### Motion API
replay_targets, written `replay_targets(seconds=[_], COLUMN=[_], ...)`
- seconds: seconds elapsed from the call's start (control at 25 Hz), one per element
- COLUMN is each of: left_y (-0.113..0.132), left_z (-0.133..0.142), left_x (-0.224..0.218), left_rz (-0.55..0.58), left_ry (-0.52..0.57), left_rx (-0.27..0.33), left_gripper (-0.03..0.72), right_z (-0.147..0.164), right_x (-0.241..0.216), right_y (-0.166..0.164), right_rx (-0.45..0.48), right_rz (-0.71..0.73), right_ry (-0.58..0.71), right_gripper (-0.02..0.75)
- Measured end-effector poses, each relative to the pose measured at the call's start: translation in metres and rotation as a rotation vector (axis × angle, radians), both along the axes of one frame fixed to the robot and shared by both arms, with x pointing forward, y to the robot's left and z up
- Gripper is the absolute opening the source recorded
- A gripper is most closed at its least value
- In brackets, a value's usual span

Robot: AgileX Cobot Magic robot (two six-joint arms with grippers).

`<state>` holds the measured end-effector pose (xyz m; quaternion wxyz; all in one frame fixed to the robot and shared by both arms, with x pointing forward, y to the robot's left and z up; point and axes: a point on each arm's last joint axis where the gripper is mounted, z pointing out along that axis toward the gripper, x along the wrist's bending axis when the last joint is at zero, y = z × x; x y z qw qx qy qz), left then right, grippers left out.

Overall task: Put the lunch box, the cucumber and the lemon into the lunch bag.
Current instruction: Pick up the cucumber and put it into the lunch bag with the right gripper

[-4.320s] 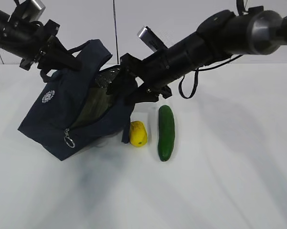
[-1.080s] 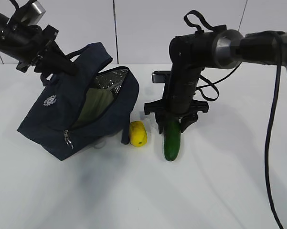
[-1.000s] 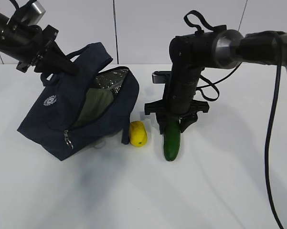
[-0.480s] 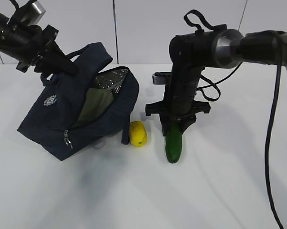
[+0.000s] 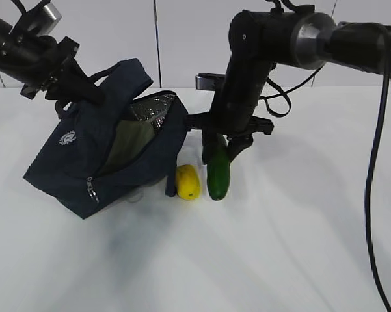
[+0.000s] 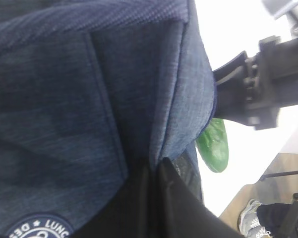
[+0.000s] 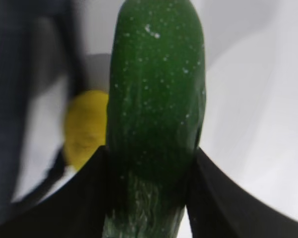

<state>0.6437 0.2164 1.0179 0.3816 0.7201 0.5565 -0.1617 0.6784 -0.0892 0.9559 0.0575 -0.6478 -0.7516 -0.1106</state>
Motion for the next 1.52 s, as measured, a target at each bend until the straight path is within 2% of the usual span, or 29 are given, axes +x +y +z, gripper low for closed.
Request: replay_targets(seconds=[0.12,0.44,0.56,0.72,0.88,1.04,1.28,1.44,1.52], left_y=[0.001,0.002,0.002,0.003,0.002,0.001,0.000,0.000,0.000], left_z=[-0.001,-0.001,-0.001,-0.001,-0.001,0.001,0.001,0.001,0.001], left_x=[0.000,0.001,0.001,0.003,0.003,0.003,0.002,0.002,0.002], left_rz=[0.000,0.005,0.009,0.022,0.025,0.035,0.028,0.029,0.029], left_ry=[-0.003,-0.009,-0.012,-0.019,-0.018,-0.016,-0.009,-0.009,-0.009], left_rx=[0.010,0.021,0.022,0.025,0.019,-0.006,-0.016,-0.017,-0.017], left_gripper=[-0.008,-0.008,-0.009,-0.008,-0.009,-0.009,-0.009,-0.009,-0.009], right_z=[0.015,0.055,0.069,0.077,0.069,0.046,0.036,0.024,0.023], right_x=[0.002,0.005,0.006,0.007,0.009,0.013,0.024,0.029,0.029], right_y=[0.010,0.027,0.031,0.032,0.035,0.042,0.050,0.057,0.058], right_rx=[0.105,0.315,0.366,0.384,0.400,0.445,0.535,0.565,0.568], right_rz=[0.011,0.042,0.050,0.059,0.055,0.056,-0.004,-0.036,-0.039], right_ry=[-0.012,-0.065,-0.093,-0.119,-0.096,-0.042,-0.085,-0.098,-0.105], right_gripper=[0.327,0.327,0.327,0.327,0.327,0.327,0.328,0.364,0.410])
